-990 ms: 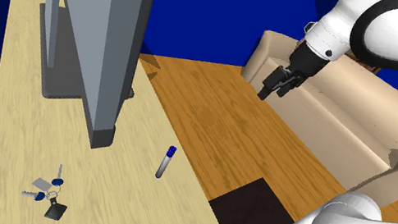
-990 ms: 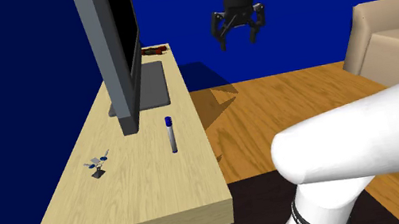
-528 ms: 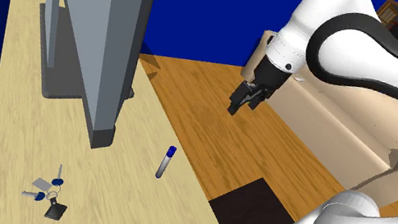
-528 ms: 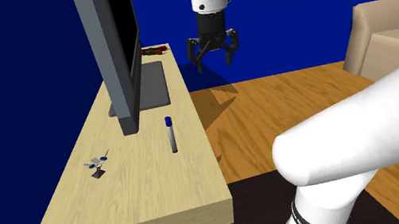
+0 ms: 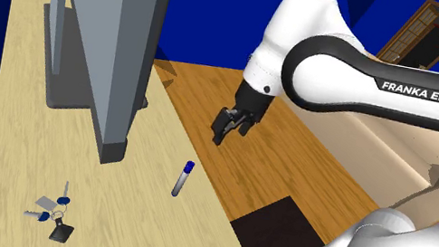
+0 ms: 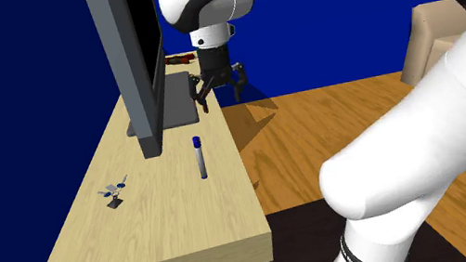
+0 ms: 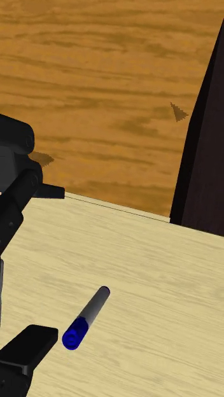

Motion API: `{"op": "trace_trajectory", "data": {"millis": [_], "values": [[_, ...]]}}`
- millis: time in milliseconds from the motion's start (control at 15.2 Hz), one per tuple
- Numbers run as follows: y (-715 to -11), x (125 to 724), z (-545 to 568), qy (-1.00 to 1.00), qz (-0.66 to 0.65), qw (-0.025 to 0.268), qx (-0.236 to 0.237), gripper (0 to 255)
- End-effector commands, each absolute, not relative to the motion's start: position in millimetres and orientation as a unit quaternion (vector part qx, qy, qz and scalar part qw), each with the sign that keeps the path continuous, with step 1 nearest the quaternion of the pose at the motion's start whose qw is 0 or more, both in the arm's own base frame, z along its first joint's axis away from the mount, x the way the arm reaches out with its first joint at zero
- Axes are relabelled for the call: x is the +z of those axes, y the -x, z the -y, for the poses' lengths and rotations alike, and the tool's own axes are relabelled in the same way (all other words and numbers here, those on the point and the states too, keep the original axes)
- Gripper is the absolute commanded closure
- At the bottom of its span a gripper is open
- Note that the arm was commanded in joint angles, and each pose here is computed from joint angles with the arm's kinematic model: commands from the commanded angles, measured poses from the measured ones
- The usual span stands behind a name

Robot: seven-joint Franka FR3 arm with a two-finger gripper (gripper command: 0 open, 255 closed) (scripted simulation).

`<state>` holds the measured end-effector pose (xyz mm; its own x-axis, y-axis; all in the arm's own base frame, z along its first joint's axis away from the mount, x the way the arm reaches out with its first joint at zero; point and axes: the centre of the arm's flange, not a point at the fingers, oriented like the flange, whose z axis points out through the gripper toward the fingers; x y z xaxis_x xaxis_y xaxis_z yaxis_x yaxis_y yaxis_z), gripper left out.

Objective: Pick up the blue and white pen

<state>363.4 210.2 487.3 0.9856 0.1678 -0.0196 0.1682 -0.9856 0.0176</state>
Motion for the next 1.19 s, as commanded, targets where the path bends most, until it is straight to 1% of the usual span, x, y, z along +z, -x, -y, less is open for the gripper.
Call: {"op": "trace_trajectory", "data": {"millis": [0, 396, 858, 1056, 1122], "values": [[-366.6, 471.9, -234.7, -0.996, -0.092, 0.008, -0.019, 0], [-370.4, 425.6, -299.4, -0.992, -0.115, 0.006, -0.050, 0], [-370.4, 388.6, -299.4, -0.992, -0.115, 0.006, -0.050, 0], [-370.4, 385.6, -299.4, -0.992, -0.115, 0.006, -0.050, 0], [-370.7, 385.9, -299.5, -0.992, -0.115, 0.006, -0.050, 255]]}}
